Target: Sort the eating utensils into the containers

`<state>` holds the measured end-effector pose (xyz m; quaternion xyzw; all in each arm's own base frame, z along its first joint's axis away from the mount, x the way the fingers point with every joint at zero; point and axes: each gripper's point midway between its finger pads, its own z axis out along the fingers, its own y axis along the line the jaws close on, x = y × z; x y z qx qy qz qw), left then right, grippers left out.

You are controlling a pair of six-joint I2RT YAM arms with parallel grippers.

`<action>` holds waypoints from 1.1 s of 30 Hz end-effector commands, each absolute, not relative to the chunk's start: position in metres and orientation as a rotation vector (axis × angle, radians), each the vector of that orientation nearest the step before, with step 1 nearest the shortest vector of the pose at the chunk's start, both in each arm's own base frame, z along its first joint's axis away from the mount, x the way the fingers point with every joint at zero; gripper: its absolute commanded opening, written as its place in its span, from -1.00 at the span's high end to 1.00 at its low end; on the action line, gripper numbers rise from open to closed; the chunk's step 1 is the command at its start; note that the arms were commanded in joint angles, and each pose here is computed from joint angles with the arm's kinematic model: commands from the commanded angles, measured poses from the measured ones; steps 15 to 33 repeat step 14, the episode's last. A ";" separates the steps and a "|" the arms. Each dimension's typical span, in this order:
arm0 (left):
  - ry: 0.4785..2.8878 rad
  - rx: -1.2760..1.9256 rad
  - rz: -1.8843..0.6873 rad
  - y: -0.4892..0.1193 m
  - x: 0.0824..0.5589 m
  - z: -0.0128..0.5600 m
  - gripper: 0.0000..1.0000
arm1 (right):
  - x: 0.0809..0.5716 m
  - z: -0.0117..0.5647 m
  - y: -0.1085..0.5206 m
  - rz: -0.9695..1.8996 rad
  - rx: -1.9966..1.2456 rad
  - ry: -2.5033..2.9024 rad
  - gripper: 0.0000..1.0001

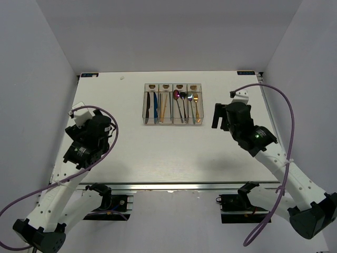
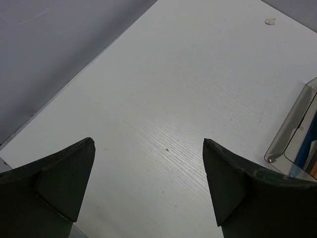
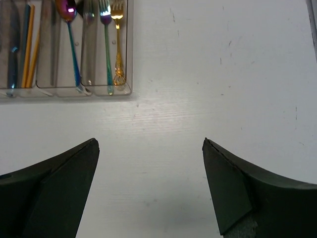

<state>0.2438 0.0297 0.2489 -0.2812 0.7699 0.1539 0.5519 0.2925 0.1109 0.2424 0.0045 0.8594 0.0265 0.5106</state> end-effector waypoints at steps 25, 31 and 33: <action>1.831 -0.649 0.316 0.024 0.246 0.246 -0.96 | 0.260 0.223 0.099 0.133 -0.013 2.038 -0.79; 1.831 -0.649 0.316 0.024 0.246 0.246 -0.96 | 0.260 0.223 0.099 0.133 -0.013 2.038 -0.79; 1.831 -0.649 0.316 0.024 0.246 0.246 -0.96 | 0.260 0.223 0.099 0.133 -0.013 2.038 -0.79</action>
